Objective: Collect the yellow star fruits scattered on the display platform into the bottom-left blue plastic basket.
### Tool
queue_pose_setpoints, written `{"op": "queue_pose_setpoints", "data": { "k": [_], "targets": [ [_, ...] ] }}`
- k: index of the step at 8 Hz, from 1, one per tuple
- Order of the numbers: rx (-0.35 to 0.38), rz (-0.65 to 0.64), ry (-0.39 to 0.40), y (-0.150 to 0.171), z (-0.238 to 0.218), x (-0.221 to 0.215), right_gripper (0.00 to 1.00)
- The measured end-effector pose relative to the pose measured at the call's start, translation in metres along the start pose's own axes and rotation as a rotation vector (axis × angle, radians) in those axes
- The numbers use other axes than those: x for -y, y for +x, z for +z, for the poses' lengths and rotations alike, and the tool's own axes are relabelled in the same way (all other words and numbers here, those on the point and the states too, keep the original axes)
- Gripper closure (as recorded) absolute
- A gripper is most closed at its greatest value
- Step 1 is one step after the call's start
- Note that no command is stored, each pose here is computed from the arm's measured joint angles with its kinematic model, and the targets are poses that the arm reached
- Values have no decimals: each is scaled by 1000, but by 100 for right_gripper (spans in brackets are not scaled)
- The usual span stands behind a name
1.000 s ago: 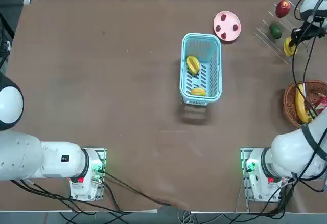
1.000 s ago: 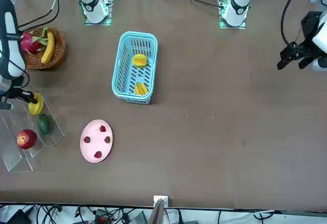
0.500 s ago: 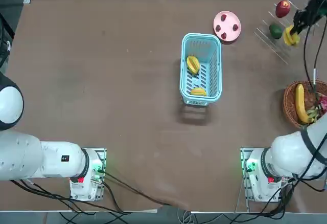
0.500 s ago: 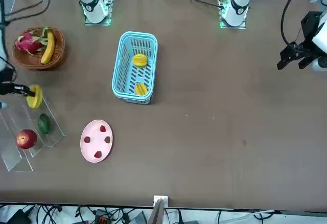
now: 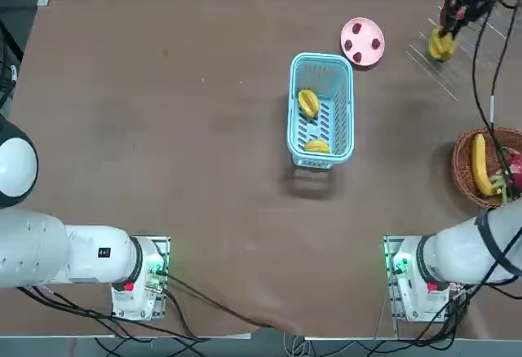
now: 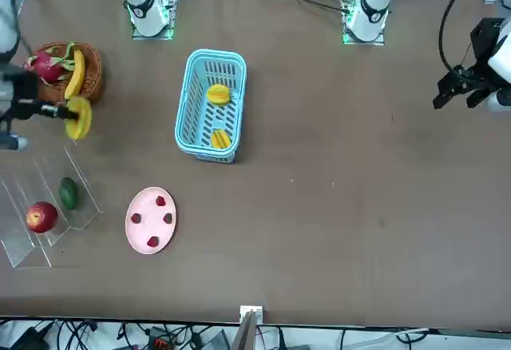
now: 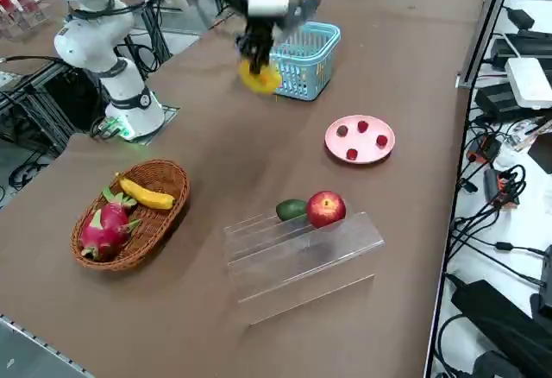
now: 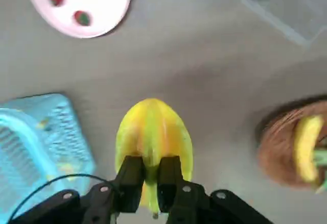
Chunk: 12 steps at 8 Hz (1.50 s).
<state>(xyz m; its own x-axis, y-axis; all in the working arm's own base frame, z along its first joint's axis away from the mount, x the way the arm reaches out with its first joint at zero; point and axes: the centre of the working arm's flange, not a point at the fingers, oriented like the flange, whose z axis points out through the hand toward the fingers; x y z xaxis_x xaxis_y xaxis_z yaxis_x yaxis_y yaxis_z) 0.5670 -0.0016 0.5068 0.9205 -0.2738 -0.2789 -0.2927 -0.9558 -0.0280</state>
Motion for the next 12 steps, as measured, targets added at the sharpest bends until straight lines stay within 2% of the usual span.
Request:
{"op": "queue_pose_setpoints", "data": {
  "k": [2, 4, 6, 8, 9, 10, 12],
  "targets": [
    [-12, 102, -47, -47, 15, 114, 81],
    [-80, 220, -38, -90, 53, 206, 81],
    [-149, 300, 5, -125, 116, 265, 81],
    [-140, 296, -33, -153, 165, 283, 78],
    [-133, 293, -45, -156, 173, 283, 67],
    [-126, 296, -57, -157, 173, 281, 50],
    [-103, 314, -95, -153, 156, 267, 11]
  ]
}}
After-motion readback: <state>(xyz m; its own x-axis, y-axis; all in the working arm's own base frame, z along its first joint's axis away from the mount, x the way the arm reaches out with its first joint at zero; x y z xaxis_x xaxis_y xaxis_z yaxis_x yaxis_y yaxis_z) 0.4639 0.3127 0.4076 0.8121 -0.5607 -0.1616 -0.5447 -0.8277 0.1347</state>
